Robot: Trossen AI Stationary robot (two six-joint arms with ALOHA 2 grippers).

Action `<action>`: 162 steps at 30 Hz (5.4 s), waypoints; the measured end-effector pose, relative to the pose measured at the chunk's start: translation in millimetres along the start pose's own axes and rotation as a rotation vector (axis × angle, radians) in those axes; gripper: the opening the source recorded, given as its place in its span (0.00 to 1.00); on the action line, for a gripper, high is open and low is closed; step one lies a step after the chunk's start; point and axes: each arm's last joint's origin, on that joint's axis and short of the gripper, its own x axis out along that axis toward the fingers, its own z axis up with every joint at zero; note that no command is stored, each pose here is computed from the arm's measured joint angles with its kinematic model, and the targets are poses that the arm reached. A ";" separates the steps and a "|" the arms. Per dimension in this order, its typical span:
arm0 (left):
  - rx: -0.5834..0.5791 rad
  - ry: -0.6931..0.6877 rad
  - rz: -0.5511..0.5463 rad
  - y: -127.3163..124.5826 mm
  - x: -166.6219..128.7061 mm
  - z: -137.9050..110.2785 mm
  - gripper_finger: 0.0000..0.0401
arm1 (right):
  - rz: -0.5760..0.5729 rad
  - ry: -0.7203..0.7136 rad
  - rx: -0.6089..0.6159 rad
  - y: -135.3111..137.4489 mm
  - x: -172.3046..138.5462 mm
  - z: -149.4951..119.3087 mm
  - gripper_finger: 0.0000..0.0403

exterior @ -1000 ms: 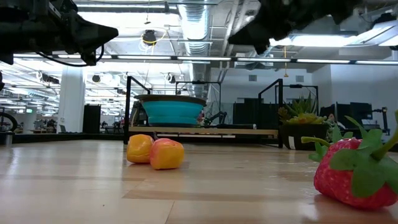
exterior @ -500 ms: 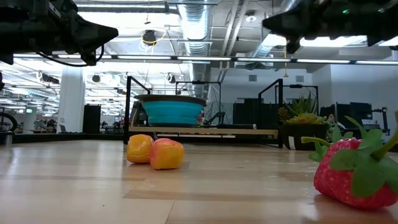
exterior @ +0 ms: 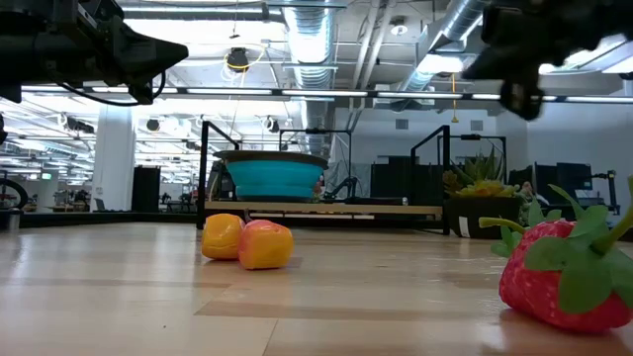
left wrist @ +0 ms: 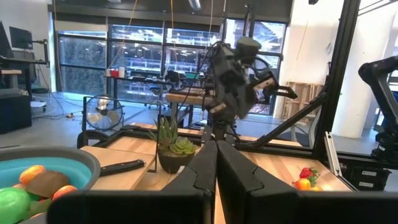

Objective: Pick & Place Fruit
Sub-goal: Put the strawberry into the basket

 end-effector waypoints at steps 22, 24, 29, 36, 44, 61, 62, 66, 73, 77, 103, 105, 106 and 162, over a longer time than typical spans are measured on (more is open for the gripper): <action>0.000 0.000 0.000 0.0 0.0 0.0 0.01 | -0.704 0.764 0.406 86.3 3.0 -53.2 0.00; 0.000 0.000 0.000 0.0 0.0 0.0 0.01 | -0.743 0.799 0.443 89.2 2.0 -63.5 0.00; 0.000 0.000 0.000 0.0 0.0 0.0 0.01 | -0.785 0.811 0.471 96.5 -4.5 -82.0 0.00; 0.000 0.000 0.000 0.0 0.0 0.0 0.01 | -0.826 0.782 0.582 103.2 -12.9 -92.2 0.00; 0.001 -0.001 0.000 0.0 0.0 0.1 0.01 | -0.700 0.862 0.489 111.9 -14.9 -98.9 0.00; 0.015 -0.002 0.000 0.0 0.0 0.2 0.01 | -0.663 0.870 0.547 123.3 1.8 -124.9 0.63; 0.016 -0.001 0.001 0.0 0.0 0.1 0.01 | -0.678 0.873 0.527 122.6 4.8 -131.9 0.64; 0.016 -0.002 0.000 0.0 0.0 0.2 0.01 | -0.702 0.887 0.465 120.8 18.5 -156.3 0.64; 0.015 -0.005 0.000 0.0 0.0 0.5 0.01 | -0.734 0.903 0.356 110.1 40.9 -175.1 0.63; 0.008 -0.005 0.000 0.0 0.0 0.5 0.01 | -0.734 0.910 0.313 106.1 48.6 -180.6 0.61; 0.004 -0.005 0.000 0.0 0.0 0.5 0.01 | -0.745 0.917 0.293 104.8 49.8 -189.1 0.37; 0.004 -0.004 0.000 0.0 0.0 0.4 0.01 | -0.745 0.917 0.292 104.8 49.8 -189.1 0.41; 0.004 -0.004 0.000 0.0 0.0 0.4 0.01 | -0.743 0.919 0.288 104.8 49.8 -189.1 0.42; 0.004 -0.005 0.000 0.0 0.0 0.5 0.01 | -0.599 0.417 -0.389 147.5 114.8 15.8 0.29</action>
